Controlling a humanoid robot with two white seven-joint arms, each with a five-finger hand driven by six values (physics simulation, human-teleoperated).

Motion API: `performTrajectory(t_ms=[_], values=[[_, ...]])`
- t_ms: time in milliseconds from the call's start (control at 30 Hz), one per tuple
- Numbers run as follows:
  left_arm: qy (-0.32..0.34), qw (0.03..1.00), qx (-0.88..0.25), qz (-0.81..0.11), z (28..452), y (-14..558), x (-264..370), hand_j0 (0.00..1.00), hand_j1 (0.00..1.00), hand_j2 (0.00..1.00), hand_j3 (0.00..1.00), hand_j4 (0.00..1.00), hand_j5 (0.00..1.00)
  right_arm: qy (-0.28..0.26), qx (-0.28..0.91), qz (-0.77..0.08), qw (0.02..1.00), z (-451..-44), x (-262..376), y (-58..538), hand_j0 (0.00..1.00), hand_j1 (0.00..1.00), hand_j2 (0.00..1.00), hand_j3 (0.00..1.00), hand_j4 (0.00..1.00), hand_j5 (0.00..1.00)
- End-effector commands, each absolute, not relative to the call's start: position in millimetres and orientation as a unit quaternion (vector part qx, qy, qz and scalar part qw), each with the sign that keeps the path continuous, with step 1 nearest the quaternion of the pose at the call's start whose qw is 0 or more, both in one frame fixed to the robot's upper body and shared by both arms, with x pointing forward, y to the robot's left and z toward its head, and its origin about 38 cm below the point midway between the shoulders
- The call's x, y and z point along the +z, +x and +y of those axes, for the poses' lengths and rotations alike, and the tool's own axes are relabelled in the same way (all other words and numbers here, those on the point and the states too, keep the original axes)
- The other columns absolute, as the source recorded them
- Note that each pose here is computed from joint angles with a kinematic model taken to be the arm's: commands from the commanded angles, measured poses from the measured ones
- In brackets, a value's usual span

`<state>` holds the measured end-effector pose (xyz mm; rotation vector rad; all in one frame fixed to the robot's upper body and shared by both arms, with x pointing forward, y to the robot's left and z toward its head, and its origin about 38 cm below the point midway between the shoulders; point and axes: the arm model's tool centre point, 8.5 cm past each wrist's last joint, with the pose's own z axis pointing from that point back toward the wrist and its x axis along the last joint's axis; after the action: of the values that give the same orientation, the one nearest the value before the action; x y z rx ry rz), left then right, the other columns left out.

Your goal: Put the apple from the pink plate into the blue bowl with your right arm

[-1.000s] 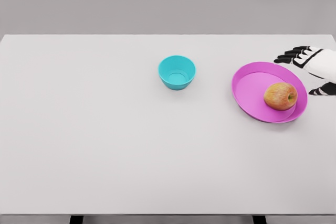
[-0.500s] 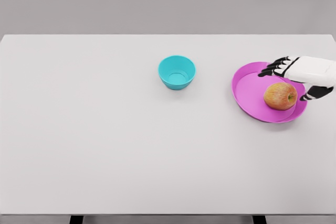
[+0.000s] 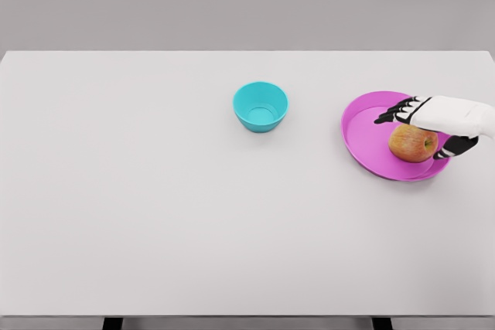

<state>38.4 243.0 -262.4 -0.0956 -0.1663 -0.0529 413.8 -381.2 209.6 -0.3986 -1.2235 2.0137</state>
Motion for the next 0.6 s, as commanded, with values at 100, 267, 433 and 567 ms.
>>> performTrajectory(t_ms=[100,267,433,567], values=[[-0.048,0.995,-0.026,-0.083,243.0,38.4,-262.4,1.00,1.00,1.00,1.00,1.00,1.00,-0.142,0.782,-0.478,0.374,-373.8,198.7,420.0,1.00,1.00,1.00,1.00,1.00,1.00],[-0.048,0.995,-0.026,-0.083,243.0,38.4,-262.4,1.00,1.00,1.00,1.00,1.00,1.00,-0.140,0.785,-0.471,0.376,-374.4,196.1,422.1,1.00,1.00,1.00,1.00,1.00,1.00],[-0.048,0.995,-0.026,-0.083,243.0,38.4,-262.4,1.00,1.00,1.00,1.00,1.00,1.00,-0.143,0.785,-0.470,0.376,-376.2,198.0,422.2,1.00,1.00,1.00,1.00,1.00,1.00],[-0.048,0.995,-0.026,-0.083,243.0,38.4,-262.4,1.00,1.00,1.00,1.00,1.00,1.00,-0.143,0.784,-0.468,0.382,-379.9,196.1,422.2,1.00,1.00,1.00,1.00,1.00,1.00]])
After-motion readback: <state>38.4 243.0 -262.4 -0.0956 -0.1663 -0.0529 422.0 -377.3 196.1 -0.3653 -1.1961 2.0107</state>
